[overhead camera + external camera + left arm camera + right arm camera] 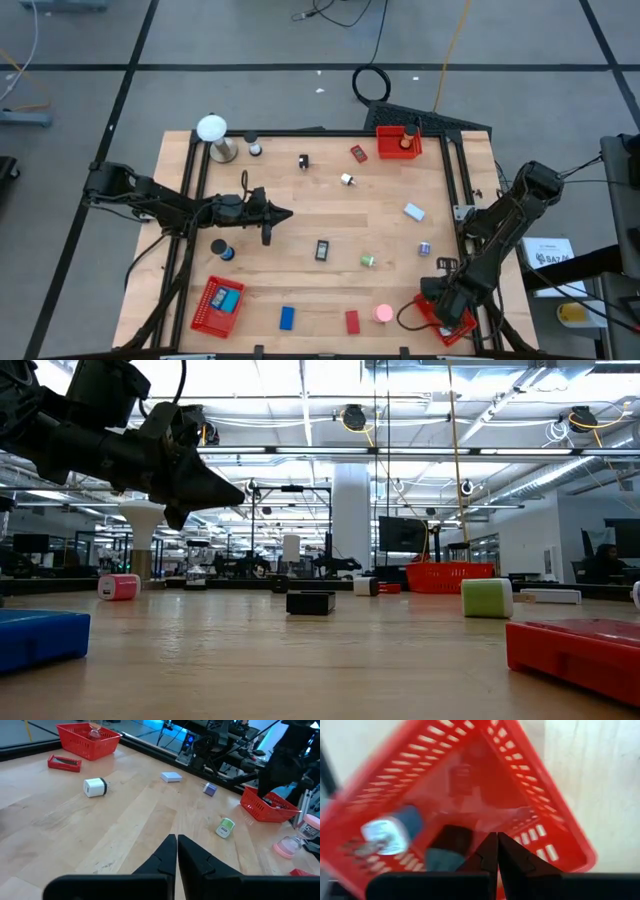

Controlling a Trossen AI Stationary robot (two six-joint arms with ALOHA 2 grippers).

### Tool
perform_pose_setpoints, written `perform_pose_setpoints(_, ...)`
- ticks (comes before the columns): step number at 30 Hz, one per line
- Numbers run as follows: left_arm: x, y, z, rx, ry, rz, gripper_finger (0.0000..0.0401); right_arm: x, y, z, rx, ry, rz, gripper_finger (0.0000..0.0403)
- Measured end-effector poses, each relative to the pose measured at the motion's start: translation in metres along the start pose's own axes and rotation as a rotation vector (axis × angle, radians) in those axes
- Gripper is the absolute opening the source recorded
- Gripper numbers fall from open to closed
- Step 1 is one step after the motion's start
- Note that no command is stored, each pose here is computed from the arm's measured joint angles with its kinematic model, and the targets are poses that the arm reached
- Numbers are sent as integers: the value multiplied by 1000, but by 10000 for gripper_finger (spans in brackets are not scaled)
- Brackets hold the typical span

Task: Pick & Place Office items
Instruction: Put the bottom black charger adapter into the bottom right red basket

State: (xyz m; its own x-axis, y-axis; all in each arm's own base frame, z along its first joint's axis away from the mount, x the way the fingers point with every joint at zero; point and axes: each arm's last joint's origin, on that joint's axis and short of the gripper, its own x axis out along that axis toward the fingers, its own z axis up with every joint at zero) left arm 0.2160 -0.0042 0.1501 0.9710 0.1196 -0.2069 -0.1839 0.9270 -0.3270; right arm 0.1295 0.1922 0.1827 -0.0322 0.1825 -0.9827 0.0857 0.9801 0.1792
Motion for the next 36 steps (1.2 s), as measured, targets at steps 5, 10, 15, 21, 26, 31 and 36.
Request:
perform_pose_setpoints(5, 0, 0, 0, -3, 0, 0, 3, 9, 5, 3, -80, 21, 16, 1)
perform_pose_setpoints(10, 0, 0, 0, -5, -1, 0, 13, 14, 12, 4, -139, 48, 82, 0)
perform_pose_setpoints(15, 0, 0, 0, -6, -1, 0, 3, 14, 15, 0, -152, 87, 104, 0)
perform_pose_setpoints(21, 0, 0, 0, -8, -1, 0, 15, 14, 16, -3, -149, 125, 126, 0)
perform_pose_setpoints(26, 0, 0, 0, -4, 1, -1, 3, 14, 19, -2, -144, 127, 162, 0)
perform_pose_setpoints(31, 0, 0, 0, -5, 3, 1, 15, 13, 23, 0, -153, 120, 211, 0)
perform_pose_setpoints(36, 0, 0, 0, -4, 4, 1, 5, 13, 22, 0, -143, 104, 194, 0)
